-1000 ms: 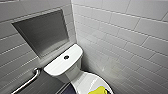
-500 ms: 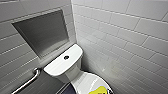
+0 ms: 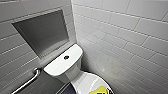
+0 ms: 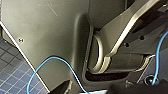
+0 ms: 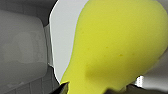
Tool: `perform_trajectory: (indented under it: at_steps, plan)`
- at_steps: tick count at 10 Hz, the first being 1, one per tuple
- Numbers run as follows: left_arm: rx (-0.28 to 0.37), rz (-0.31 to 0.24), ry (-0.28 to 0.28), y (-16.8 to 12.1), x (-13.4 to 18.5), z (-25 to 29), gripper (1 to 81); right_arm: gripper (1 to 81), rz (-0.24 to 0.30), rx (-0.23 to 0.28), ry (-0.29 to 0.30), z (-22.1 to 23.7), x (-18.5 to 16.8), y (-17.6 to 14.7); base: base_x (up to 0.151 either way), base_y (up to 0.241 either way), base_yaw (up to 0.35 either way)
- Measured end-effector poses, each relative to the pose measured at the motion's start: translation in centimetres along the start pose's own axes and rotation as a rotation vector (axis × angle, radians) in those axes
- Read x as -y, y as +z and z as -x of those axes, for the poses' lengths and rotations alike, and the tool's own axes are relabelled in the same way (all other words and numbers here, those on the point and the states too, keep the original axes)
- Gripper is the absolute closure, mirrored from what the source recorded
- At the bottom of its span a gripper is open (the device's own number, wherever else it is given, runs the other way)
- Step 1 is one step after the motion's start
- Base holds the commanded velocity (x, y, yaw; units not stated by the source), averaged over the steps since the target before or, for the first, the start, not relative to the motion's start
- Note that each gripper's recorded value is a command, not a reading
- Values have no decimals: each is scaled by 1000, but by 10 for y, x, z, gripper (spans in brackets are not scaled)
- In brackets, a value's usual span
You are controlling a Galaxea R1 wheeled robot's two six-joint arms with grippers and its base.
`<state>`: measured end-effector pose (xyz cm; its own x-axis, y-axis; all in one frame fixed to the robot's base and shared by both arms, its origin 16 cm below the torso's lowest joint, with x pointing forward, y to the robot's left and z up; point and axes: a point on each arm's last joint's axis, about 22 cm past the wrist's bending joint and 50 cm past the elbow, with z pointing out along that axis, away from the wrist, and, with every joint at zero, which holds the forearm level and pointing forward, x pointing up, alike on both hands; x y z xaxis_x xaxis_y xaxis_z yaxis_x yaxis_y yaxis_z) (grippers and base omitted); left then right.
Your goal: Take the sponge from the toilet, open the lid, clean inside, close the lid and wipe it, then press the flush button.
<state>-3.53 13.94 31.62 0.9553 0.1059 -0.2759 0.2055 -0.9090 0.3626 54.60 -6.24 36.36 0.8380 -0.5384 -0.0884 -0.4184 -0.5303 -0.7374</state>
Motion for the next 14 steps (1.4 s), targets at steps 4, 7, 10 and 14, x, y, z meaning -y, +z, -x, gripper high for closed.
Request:
perform_trajectory:
  at_steps: [4,7,10,14]
  plan:
    - [0,0,0,0,0,0,10,10,32,-37,-11,-12,-2,17,0,0,0]
    - [2,0,-2,0,0,2,10,10,58,-64,-15,-17,-8,24,0,0,0]
    - [12,-1,-6,-1,0,11,10,10,64,-89,-13,-8,-18,29,0,0,0]
    - [21,-2,-11,-2,0,19,10,10,77,-104,-23,-10,-20,33,0,0,0]
